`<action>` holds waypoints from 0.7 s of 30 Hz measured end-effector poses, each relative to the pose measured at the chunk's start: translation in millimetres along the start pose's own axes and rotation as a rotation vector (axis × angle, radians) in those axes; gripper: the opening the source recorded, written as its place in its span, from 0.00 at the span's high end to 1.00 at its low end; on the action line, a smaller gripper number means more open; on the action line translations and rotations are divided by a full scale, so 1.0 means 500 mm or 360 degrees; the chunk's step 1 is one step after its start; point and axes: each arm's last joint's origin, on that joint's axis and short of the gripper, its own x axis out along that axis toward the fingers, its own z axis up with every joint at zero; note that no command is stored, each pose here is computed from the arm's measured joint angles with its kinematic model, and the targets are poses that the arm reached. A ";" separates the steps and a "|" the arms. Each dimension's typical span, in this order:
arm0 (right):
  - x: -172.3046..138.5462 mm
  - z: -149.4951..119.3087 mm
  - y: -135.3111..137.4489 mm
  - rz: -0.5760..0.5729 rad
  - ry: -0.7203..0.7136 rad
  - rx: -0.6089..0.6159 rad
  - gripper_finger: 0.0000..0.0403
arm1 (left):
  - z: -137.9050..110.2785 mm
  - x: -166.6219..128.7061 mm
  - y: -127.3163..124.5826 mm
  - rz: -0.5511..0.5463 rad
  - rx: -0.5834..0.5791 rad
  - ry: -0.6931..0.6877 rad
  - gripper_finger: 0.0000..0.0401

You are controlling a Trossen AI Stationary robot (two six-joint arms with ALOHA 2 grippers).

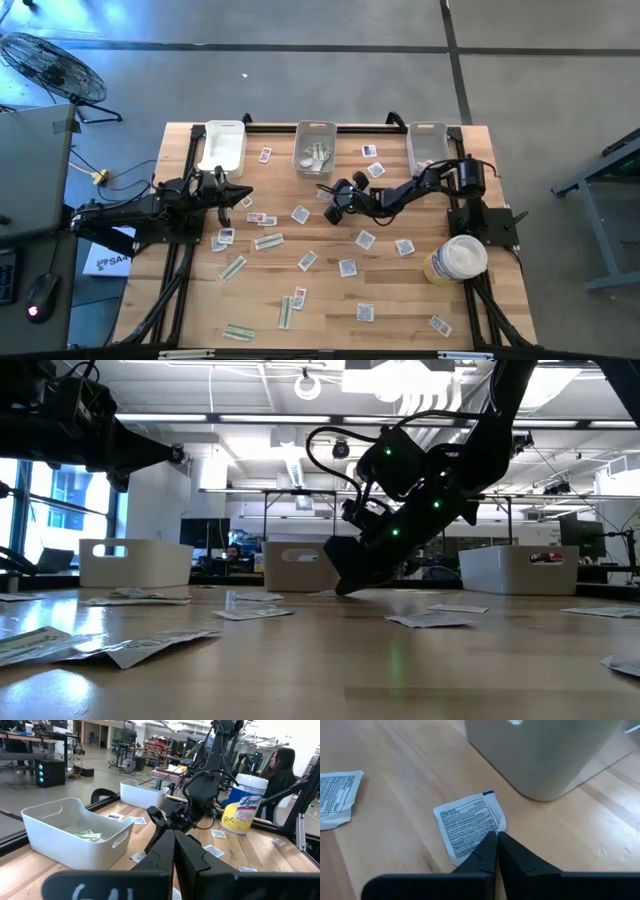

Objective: Pick & Place First Aid Supplies
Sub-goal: Put the blue pad into the white bin

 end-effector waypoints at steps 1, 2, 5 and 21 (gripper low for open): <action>-0.002 0.001 0.002 0.0006 -0.0002 -0.0004 0.98 | 0.000 0.000 0.000 0.0000 0.0000 -0.0001 1.00; -0.006 0.001 0.005 0.0014 -0.0004 -0.0010 0.98 | 0.000 0.000 0.000 0.0000 0.0000 0.0000 1.00; -0.030 0.010 0.016 0.0052 -0.0005 -0.0040 0.99 | 0.000 0.000 0.000 0.0000 0.0000 0.0000 1.00; -0.193 0.133 -0.005 0.0415 -0.0175 -0.0129 1.00 | 0.000 0.000 0.000 -0.0001 0.0000 0.0000 1.00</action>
